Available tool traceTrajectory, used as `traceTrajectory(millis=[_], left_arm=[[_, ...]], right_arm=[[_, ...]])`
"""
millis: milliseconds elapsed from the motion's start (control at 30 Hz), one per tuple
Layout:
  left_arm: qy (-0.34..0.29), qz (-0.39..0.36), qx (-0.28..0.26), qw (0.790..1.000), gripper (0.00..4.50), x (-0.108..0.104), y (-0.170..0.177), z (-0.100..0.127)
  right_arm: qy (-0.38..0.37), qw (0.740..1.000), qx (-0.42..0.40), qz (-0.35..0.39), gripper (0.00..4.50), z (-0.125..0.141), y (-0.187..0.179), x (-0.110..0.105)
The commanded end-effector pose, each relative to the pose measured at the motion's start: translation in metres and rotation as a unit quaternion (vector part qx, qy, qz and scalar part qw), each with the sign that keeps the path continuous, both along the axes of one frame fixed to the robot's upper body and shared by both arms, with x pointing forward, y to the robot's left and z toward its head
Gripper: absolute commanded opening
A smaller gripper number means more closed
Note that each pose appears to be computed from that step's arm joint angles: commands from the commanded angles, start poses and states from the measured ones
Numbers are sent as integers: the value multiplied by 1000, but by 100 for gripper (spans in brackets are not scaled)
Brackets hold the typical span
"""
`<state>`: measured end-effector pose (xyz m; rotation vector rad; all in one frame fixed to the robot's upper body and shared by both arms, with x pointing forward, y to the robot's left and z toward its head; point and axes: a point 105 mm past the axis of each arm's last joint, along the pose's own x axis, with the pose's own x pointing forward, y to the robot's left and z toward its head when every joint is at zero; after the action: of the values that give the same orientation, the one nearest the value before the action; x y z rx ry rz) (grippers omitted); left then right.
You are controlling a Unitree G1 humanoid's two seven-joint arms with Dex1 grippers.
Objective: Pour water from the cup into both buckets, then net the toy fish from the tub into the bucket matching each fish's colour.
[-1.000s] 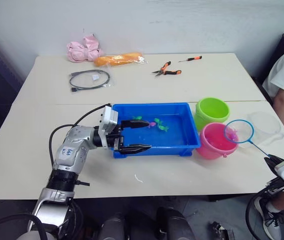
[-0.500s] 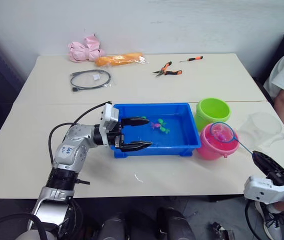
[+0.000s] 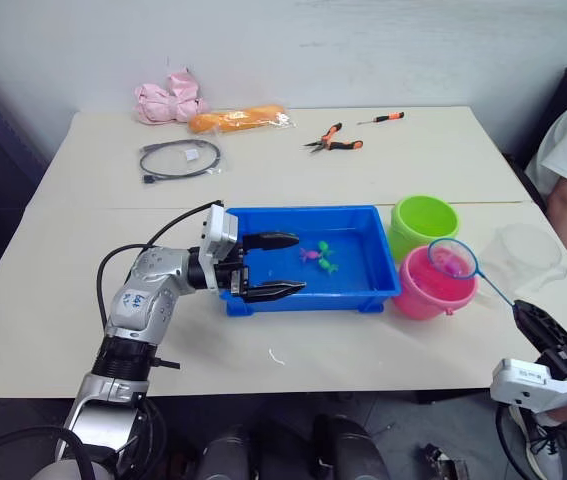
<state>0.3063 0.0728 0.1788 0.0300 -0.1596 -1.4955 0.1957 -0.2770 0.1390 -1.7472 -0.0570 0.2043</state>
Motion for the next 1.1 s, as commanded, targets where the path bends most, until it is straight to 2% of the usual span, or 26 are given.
traceTrajectory(millis=[33,200,400,467,500,567,667,733,767,833,933,1100], left_arm=[[-20,-4,-11,1000,444,0,-1,11],[-16,-9,-10,1000,444,-1,-3,9],[-19,-3,-14,1000,444,1,-2,10],[-19,3,-13,1000,444,1,1,10],[-20,6,-12,1000,444,1,4,10],[-19,16,-8,1000,444,2,11,9],[-19,39,0,999,444,7,25,9],[-19,64,7,998,444,10,41,10],[-18,83,11,996,444,12,53,11],[-19,105,19,994,444,14,68,11],[-26,133,37,990,444,13,86,12],[-31,158,43,986,444,10,100,12]], right_arm=[[-54,998,5,-44,0,21,-13,1],[-48,999,2,-18,0,19,-2,4],[-55,998,4,-23,0,19,0,1],[-69,997,29,-34,0,27,-4,2],[-76,994,72,-35,0,32,-3,3],[-63,981,185,-18,0,38,8,6],[-23,952,300,53,0,53,33,11],[-12,921,378,88,0,71,43,18],[31,893,436,108,0,72,52,22],[109,850,499,129,0,66,69,25],[199,833,503,117,0,50,91,39],[257,834,480,90,0,34,116,64]])
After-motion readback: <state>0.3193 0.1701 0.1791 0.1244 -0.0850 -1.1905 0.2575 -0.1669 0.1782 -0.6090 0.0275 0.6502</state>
